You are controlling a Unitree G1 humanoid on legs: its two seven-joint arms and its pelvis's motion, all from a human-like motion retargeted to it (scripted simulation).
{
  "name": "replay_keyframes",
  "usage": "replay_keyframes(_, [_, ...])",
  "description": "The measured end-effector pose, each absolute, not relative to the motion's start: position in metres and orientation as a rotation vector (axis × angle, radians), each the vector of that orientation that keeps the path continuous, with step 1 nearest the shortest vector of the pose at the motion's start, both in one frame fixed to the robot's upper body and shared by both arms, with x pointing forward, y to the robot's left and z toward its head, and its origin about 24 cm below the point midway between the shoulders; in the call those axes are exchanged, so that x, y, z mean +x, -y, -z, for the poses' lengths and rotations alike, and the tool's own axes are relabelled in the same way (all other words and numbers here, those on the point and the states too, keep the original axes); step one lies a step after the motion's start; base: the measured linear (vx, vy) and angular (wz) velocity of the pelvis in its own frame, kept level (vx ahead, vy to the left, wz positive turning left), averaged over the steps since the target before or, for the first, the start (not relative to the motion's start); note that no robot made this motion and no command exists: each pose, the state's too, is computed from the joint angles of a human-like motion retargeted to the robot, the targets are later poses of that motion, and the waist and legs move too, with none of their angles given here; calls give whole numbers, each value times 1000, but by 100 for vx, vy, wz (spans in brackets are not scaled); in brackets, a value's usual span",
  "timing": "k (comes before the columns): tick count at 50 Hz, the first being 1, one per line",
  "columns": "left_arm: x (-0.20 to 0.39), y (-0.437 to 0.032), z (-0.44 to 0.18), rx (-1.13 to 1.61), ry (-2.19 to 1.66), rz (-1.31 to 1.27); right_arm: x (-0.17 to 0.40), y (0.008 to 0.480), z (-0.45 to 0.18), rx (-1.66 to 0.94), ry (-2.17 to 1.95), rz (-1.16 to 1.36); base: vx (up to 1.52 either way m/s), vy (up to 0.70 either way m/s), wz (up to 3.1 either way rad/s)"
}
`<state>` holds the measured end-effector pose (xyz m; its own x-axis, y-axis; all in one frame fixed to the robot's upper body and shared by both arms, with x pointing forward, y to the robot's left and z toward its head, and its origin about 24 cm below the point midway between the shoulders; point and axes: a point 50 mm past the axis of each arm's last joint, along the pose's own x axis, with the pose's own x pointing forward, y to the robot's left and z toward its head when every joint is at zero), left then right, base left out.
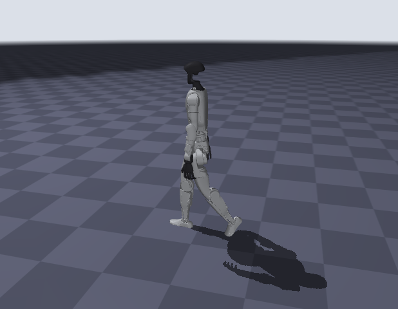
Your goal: Walk run
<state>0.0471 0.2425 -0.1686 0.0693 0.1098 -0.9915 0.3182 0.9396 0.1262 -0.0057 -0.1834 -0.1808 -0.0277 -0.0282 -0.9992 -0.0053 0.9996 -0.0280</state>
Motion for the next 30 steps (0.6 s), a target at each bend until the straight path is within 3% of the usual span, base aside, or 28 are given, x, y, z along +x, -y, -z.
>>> replay_keyframes(5, [-18,-224,173,212,-1754,181,15,182,181,-24,-1550,-16,72,-25,19])
replay_keyframes(12, [-73,-212,165,41,-1958,178,88,189,172,-149,-1389,-76,54,-17,6])
replay_keyframes(20, [-83,-194,165,-38,-1979,167,145,192,157,-191,-1201,-87,60,-10,-45])
replay_keyframes(25, [-71,-194,166,-42,-1967,230,139,190,159,-211,-1207,-122,75,-6,-18])
replay_keyframes(30, [-46,-201,172,49,-1864,202,87,190,173,-235,-1341,-115,93,-2,-55])
